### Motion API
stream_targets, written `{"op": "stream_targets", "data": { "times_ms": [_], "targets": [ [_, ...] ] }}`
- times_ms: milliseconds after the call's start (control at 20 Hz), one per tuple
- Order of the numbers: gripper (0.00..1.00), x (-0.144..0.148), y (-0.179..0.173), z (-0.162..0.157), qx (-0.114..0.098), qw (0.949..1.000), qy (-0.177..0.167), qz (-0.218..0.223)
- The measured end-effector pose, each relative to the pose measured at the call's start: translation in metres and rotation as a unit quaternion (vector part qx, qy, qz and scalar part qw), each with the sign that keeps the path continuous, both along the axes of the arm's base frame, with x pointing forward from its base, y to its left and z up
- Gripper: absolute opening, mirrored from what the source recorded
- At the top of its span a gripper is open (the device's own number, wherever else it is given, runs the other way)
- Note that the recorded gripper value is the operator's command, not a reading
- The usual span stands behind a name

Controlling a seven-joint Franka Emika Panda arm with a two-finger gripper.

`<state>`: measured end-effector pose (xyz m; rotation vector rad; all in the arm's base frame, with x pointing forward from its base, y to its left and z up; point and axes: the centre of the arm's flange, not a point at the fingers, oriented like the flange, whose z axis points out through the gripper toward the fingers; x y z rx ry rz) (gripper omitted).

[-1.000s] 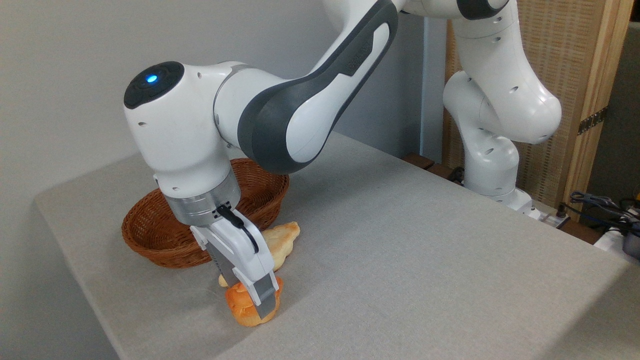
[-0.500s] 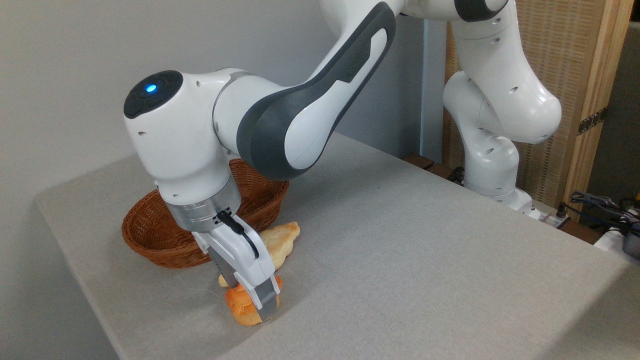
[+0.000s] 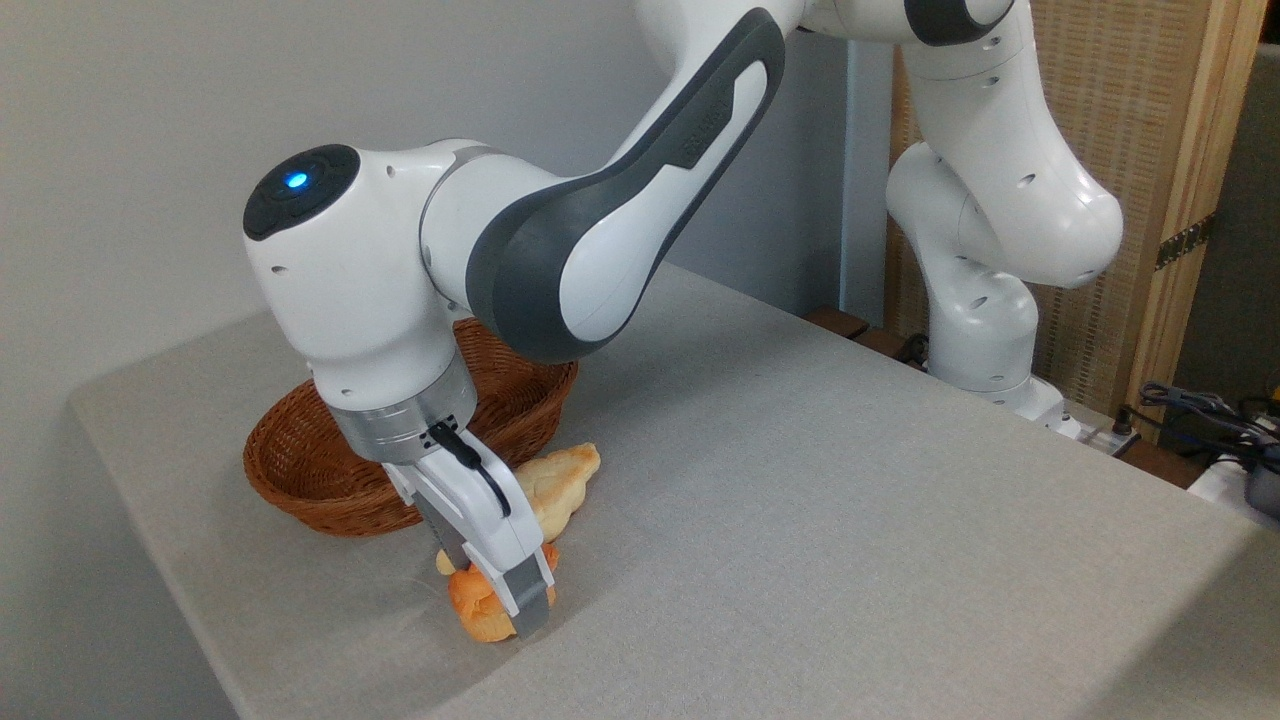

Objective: Put bread into the basket
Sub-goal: 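Close the gripper fingers around the orange-brown bun, then lift the bun and carry it over the wicker basket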

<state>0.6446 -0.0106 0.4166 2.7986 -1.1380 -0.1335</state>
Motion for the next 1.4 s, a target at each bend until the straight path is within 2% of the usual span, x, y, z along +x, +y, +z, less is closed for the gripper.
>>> {"op": "stream_targets", "data": {
  "times_ms": [400, 500, 750, 850, 1100, 1250, 1400],
  "targets": [
    [0.47, 0.000, 0.000, 0.001, 0.000, 1.0000, -0.001, 0.000],
    [0.51, 0.001, 0.000, 0.002, 0.000, 1.0000, -0.003, 0.000],
    [0.51, 0.003, 0.005, 0.020, -0.001, 0.9998, -0.020, 0.004],
    [0.51, 0.003, 0.005, 0.034, -0.010, 0.9994, -0.033, 0.008],
    [0.51, -0.003, -0.004, 0.079, -0.053, 0.9961, -0.069, 0.018],
    [0.51, -0.008, -0.023, 0.098, -0.104, 0.9910, -0.081, 0.023],
    [0.52, -0.010, -0.051, 0.102, -0.126, 0.9887, -0.080, 0.009]
  ]
}}
